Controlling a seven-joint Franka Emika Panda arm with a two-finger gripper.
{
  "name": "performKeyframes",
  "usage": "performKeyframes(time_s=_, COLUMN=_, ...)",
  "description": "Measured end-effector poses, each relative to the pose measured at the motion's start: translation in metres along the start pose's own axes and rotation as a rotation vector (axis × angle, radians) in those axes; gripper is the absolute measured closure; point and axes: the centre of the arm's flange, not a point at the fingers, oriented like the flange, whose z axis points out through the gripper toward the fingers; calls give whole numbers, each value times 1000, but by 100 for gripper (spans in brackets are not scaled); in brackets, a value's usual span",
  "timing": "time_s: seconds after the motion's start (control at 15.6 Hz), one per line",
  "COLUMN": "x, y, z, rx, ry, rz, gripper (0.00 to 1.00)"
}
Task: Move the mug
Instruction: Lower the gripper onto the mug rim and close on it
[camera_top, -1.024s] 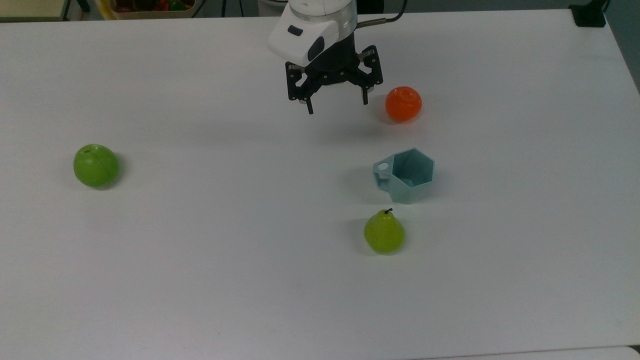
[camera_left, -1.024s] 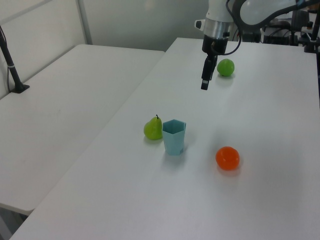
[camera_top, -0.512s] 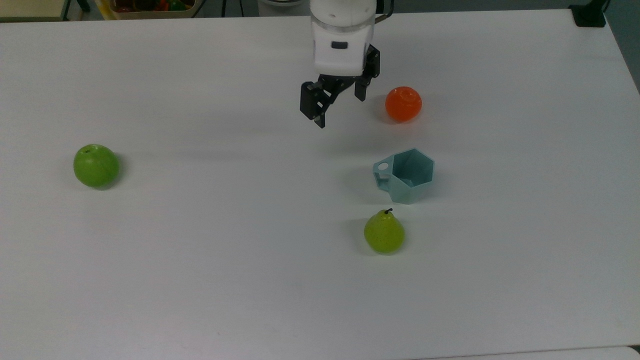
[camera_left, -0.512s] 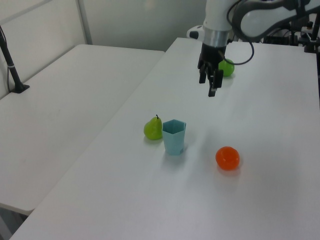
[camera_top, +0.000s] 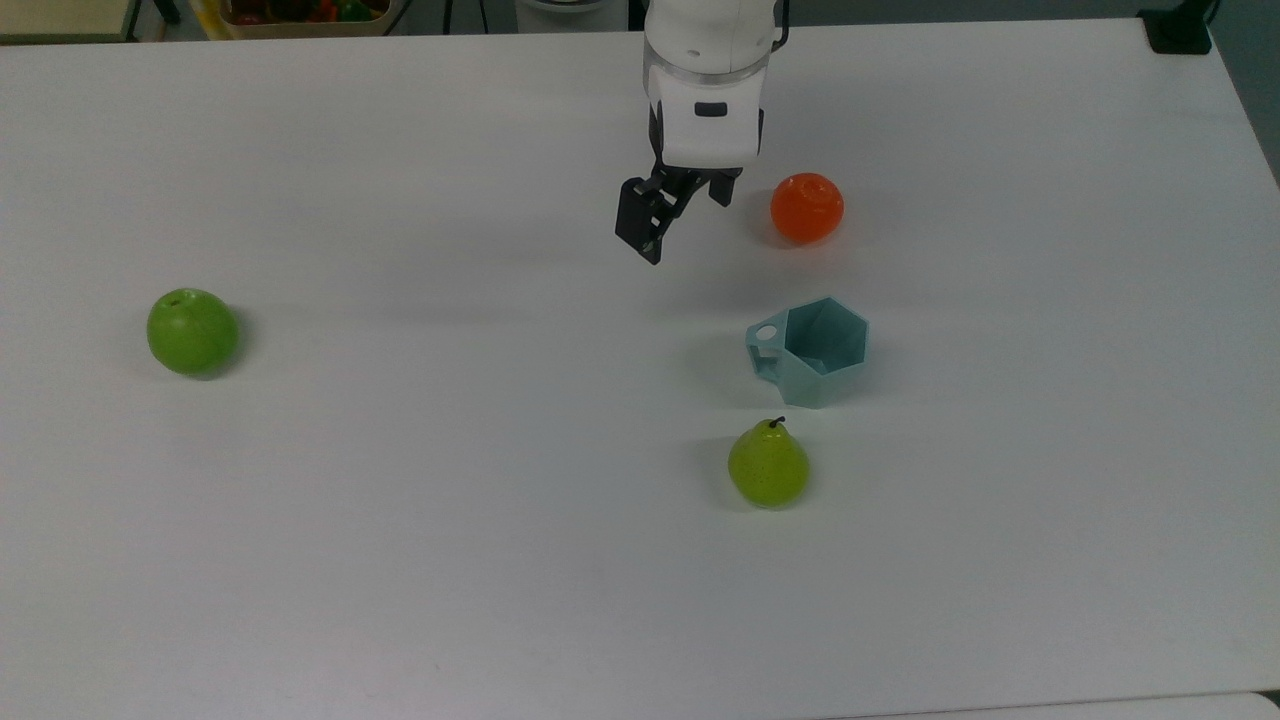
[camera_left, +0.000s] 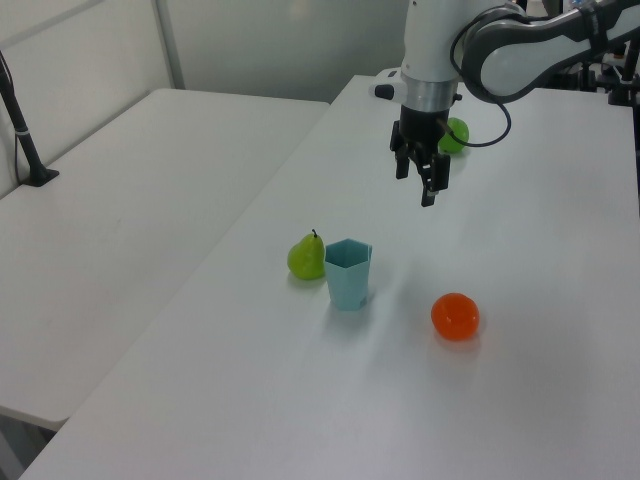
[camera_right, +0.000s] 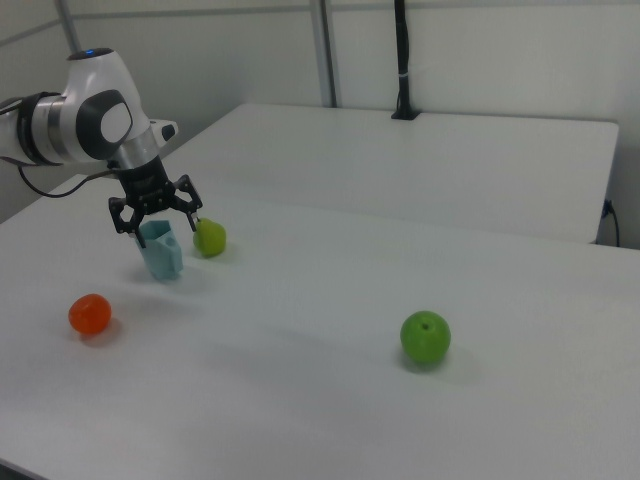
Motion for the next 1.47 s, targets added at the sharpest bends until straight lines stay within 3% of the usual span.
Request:
performKeyframes(time_s=0.13, x=-1, y=0, z=1, rx=-7, ry=-11, rz=-22, gripper=2)
performKeyframes(time_s=0.19, x=-1, y=1, z=2, rx=-6, ry=-13, rz=-25, gripper=11)
performKeyframes(time_s=0.32, x=1, y=1, z=9, rx=1, ry=-20, rz=-26, gripper=15)
performKeyframes(time_s=0.45, x=9, y=0, z=18, rx=10, ry=-22, rz=-37, gripper=28)
performKeyframes(time_s=1.22, x=62, y=-15, z=57, rx=-25, ry=113, rz=-103, gripper=29)
performKeyframes(time_s=1.47, x=69, y=-17, z=67, rx=-37, ry=134, rz=-114, gripper=37)
